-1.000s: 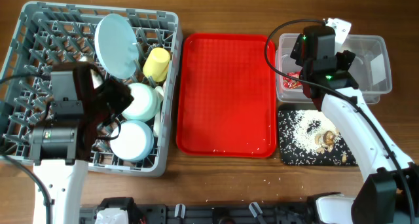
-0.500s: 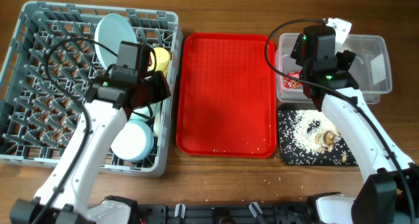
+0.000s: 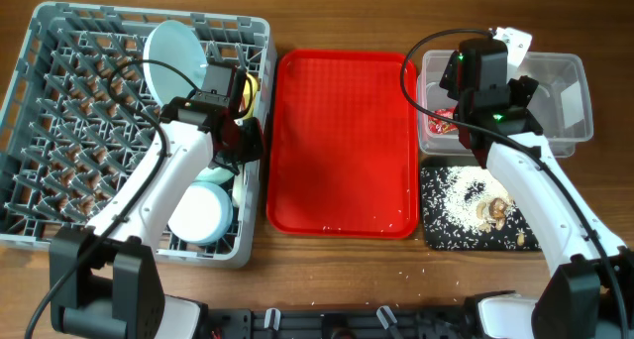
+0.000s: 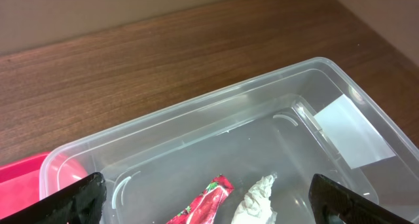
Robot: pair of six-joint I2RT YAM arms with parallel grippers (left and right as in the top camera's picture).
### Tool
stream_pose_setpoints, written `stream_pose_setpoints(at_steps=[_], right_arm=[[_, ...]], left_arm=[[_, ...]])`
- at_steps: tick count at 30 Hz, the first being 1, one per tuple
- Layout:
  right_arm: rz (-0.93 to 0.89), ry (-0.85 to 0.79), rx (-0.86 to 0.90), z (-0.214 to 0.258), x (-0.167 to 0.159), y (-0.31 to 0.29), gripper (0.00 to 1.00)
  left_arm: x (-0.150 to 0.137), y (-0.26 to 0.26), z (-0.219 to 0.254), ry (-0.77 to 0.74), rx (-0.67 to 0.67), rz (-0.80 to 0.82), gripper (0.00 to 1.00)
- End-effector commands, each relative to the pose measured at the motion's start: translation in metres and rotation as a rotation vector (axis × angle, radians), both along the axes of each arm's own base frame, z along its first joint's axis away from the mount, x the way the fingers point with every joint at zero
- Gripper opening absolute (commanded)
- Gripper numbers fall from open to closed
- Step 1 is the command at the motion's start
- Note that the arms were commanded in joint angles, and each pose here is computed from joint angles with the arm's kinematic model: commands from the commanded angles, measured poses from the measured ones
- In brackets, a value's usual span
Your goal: Sort waste into correct bins and load items into the dishwasher rack
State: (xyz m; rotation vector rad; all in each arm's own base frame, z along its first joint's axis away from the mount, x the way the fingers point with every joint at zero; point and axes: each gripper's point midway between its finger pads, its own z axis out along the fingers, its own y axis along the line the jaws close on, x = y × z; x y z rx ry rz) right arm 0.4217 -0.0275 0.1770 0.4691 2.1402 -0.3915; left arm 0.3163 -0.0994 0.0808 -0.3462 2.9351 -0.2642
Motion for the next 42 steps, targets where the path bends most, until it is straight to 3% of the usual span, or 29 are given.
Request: stream_pose_setpoints(at_steps=[1, 14, 18, 30, 42], right_arm=[[0.01, -0.011, -0.004, 0.006, 0.0, 0.001, 1.0], [0.009, -0.011, -0.004, 0.006, 0.0, 0.001, 1.0], [0.009, -0.011, -0.004, 0.006, 0.0, 0.001, 1.0], [0.009, -0.011, -0.004, 0.006, 0.0, 0.001, 1.0], [0.009, -0.011, -0.004, 0.006, 0.0, 0.001, 1.0]], left_arm=[[0.0, -0.002, -0.003, 0.0, -0.002, -0.032, 0.25], [0.022, -0.009, 0.003, -0.094, -0.029, -0.034, 0.24], [0.027, -0.01, 0.005, -0.117, -0.034, -0.034, 0.11], [0.045, -0.015, 0.012, -0.196, -0.054, -0.034, 0.16], [0.037, -0.045, 0.015, -0.194, -0.111, -0.107, 0.15]])
